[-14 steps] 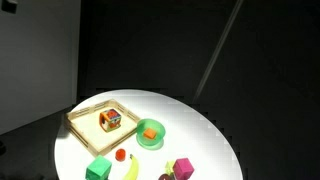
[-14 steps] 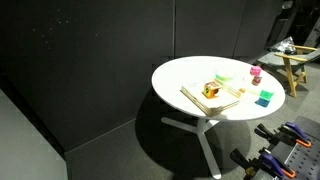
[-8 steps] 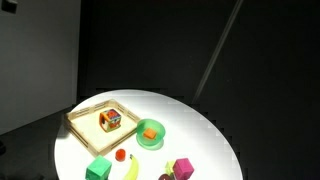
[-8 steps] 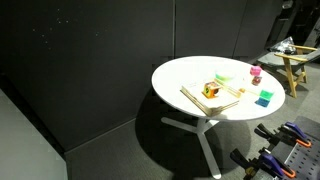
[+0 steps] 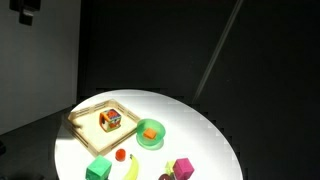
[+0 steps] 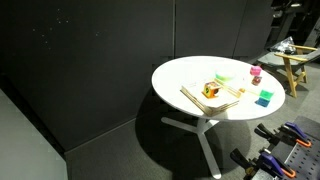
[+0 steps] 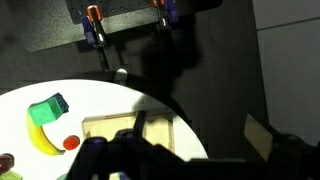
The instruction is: Move the banana to the left
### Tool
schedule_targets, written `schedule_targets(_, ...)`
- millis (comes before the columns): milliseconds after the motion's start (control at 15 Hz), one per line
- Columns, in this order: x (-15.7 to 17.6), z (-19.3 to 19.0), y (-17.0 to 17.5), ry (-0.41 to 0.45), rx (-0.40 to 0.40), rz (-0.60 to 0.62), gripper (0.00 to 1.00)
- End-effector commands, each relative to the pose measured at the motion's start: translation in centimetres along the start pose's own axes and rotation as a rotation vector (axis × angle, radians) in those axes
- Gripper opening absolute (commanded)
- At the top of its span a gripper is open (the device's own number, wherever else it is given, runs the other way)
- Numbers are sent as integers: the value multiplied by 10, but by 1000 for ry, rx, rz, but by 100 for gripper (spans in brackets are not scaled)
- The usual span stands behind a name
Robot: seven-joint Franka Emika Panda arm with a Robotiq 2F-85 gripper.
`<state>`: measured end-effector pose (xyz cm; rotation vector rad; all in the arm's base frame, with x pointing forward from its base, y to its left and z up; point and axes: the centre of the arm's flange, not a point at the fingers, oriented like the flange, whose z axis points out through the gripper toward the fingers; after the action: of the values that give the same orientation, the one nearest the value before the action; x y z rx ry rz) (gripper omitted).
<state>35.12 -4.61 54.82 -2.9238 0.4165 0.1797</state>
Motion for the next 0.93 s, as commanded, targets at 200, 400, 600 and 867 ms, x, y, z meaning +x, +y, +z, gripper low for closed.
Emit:
schedule_targets(200,35,12,23,100,-80,90,100)
schedule_targets(400,53,20,29,155,-118,166,100)
schedule_targets(600,70,32,34,190,-160,240,100)
schedule_targets(867,93,53,40,190,-202,304,100)
